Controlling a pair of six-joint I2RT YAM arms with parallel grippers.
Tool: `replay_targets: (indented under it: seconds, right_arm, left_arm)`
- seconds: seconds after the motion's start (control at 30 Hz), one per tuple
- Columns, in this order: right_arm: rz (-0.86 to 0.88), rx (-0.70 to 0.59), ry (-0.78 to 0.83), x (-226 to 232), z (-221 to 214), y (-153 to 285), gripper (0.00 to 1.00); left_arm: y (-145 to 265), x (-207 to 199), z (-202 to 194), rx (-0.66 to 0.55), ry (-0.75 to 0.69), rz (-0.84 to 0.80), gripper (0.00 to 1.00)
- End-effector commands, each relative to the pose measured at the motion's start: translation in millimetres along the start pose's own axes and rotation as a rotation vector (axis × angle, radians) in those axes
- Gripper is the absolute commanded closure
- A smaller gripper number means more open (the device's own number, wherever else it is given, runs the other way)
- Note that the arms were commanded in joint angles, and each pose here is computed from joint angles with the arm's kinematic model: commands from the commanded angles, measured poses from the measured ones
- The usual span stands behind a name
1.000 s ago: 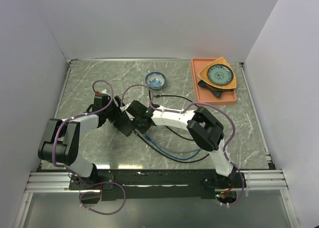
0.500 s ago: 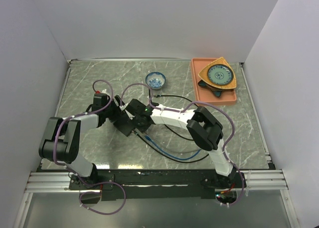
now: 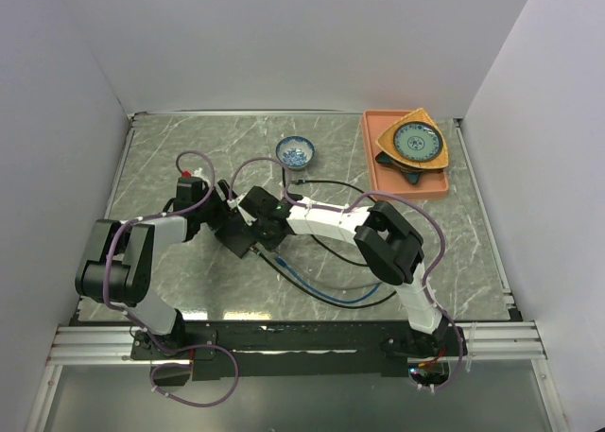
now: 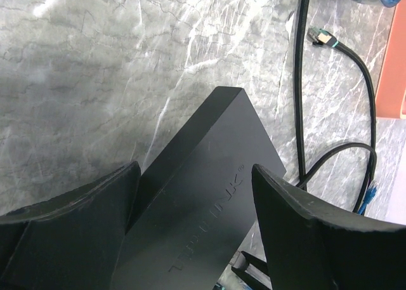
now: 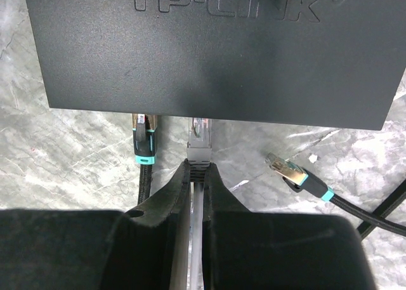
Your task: Insert the plug into the switch port
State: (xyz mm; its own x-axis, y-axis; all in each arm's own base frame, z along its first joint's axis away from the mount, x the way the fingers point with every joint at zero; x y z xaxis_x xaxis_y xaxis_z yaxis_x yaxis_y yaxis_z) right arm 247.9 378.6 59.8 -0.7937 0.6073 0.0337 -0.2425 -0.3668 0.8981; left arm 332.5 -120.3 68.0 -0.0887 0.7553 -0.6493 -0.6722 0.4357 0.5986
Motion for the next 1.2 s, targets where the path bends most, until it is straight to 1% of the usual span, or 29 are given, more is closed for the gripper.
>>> replay_targets:
  seconds: [0.0, 0.2, 0.3, 0.43, 0.6, 0.73, 0.93, 1.17]
  right_arm:
    - [0.08, 0.062, 0.047, 12, -22, -33, 1.0]
    - [0.1, 0.054, 0.067, 14, -20, -33, 1.0]
    - [0.094, 0.044, 0.074, 11, -17, -33, 1.0]
    - [0.091, 0.027, 0.058, 6, -12, -31, 1.0]
    - [0.1, 0.002, -0.02, 2, -7, -27, 1.0]
    - [0.127, -0.039, -0.03, 5, -4, -24, 1.0]
    - [0.107, -0.055, -0.029, 1, 1, -23, 1.0]
    - [0.08, -0.1, -0.078, -5, 14, -16, 1.0]
  left_arm:
    - [4, -27, -29, 0.143, -0.015, -0.174, 0.18]
    - [3, -27, -31, 0.153, -0.035, -0.188, 0.15]
    - [3, -26, -33, 0.166, -0.036, -0.187, 0.19]
    - [2, -25, -35, 0.177, -0.035, -0.188, 0.28]
    - [1, -21, -40, 0.197, -0.03, -0.183, 0.34]
    - [1, -20, -43, 0.209, -0.033, -0.186, 0.35]
    - [1, -17, -47, 0.22, -0.035, -0.181, 0.35]
    - [0, -15, -51, 0.233, -0.026, -0.185, 0.37]
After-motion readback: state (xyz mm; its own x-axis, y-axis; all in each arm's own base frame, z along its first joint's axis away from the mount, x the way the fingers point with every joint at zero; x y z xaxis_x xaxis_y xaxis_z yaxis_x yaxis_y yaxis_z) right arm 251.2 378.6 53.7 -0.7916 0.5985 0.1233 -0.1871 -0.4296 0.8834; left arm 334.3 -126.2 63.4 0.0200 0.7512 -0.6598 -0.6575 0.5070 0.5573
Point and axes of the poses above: each gripper's point midway between its finger pads, its own y axis back along the fingers, its own x axis along the line the jaws close on, z = x × y, the point moved 4 cm from there along y, back along the fingers, and after that the axes turned 1 degree about -y, right-handed, at the moved point
